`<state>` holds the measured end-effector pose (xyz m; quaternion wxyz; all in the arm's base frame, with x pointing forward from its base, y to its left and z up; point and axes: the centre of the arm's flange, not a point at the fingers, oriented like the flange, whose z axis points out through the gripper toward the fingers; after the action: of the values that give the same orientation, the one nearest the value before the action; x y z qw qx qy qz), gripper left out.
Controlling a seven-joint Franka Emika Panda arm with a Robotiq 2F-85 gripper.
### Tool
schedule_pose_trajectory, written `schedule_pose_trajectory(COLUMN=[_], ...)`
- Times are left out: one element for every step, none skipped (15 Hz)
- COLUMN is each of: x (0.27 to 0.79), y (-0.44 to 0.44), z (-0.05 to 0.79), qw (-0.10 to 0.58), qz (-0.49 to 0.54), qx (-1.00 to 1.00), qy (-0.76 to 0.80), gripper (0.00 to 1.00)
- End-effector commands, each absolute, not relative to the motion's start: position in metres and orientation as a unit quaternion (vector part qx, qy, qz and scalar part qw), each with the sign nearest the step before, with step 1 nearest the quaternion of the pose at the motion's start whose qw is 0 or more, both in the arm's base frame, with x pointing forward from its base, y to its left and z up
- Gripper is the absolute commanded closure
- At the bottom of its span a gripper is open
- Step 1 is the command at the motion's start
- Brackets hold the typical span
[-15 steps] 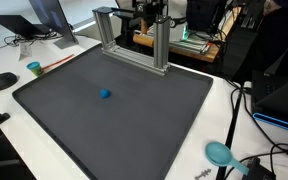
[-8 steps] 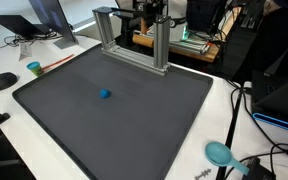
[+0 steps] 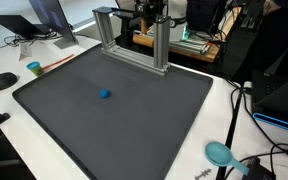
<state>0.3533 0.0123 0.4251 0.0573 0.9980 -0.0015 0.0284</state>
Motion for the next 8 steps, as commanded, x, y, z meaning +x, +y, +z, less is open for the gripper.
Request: schedule_pose_trajectory(x=[0.3541,0.3542,0.3549,0.3551,0.3554,0.3563,0.3572,0.3584], y=[0.0105,0.0092,0.0095,0.0095,0.0092,0.0085,0.0076,0.0069], z=[0.4238,0.4238,0.4266,0.4272,0.4275,0.4284,0.4297,0.4311], qw=[0.066,0.066,0.066,0.065,0.065,0.064,0.062,0.060], qz=[0.016,0.016,0.017,0.016,0.016,0.016,0.017,0.017], qx=[0.998,0.998,0.998,0.998,0.998,0.998,0.998,0.998], qy=[-0.002,-0.004,-0.004,-0.004,-0.004,-0.003,-0.004,-0.003], gripper=[0.71,0.73,0.76,0.77,0.77,0.77,0.77,0.77])
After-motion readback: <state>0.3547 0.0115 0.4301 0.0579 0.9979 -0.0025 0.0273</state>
